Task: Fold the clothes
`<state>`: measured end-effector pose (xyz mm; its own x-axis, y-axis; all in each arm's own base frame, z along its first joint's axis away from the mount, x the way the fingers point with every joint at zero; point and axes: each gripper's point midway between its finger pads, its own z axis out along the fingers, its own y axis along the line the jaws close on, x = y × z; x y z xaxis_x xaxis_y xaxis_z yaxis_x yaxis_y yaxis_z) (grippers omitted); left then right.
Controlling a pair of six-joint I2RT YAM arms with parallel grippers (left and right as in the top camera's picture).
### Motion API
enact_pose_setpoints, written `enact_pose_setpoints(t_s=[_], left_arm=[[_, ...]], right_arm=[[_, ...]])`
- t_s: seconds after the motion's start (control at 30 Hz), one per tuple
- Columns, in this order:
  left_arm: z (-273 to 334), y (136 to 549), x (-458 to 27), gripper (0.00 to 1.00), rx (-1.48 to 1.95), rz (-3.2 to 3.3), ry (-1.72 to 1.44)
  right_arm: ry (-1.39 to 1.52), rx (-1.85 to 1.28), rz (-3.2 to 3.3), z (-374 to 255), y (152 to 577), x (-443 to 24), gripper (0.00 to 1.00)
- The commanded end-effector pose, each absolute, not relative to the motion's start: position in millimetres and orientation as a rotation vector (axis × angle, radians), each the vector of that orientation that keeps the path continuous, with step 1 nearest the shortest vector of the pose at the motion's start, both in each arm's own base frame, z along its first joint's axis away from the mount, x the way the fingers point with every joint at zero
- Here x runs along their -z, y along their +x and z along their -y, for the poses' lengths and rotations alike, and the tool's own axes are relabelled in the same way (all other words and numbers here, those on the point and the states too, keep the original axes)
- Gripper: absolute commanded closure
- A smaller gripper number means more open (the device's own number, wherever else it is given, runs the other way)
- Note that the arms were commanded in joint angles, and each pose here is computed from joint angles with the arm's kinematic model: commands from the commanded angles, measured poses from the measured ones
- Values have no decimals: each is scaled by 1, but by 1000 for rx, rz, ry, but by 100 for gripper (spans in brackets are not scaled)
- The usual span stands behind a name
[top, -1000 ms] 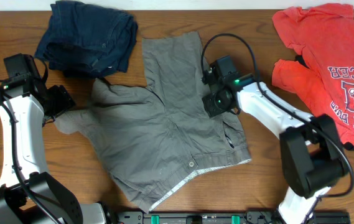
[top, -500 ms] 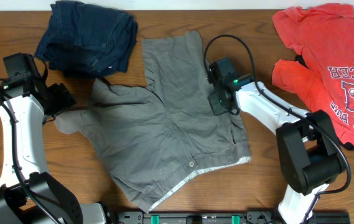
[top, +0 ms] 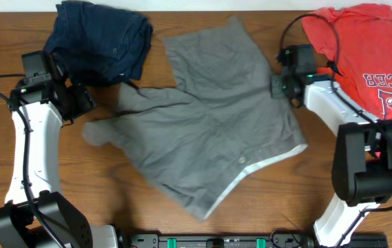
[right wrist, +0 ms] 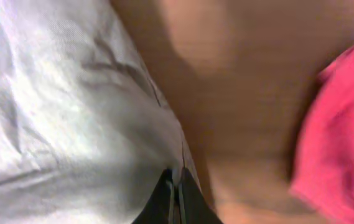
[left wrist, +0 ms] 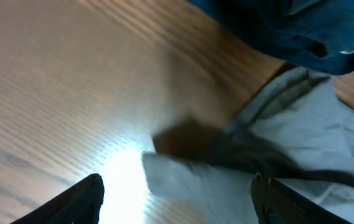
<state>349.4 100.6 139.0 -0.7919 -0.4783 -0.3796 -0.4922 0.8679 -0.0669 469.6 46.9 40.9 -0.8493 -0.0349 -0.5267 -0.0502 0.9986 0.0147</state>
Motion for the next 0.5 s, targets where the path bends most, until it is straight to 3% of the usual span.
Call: enact_pose_setpoints(t_s=[0.0,0.47], left_arm=[[-90,353,-142,22,-39,-2642,-682],[-29,381,-150,23,4,-2624,-378]], right_arm=[[-89,-51,-2517,-44,487,-50,99],[41,36,-2340,6,556,-46,99]])
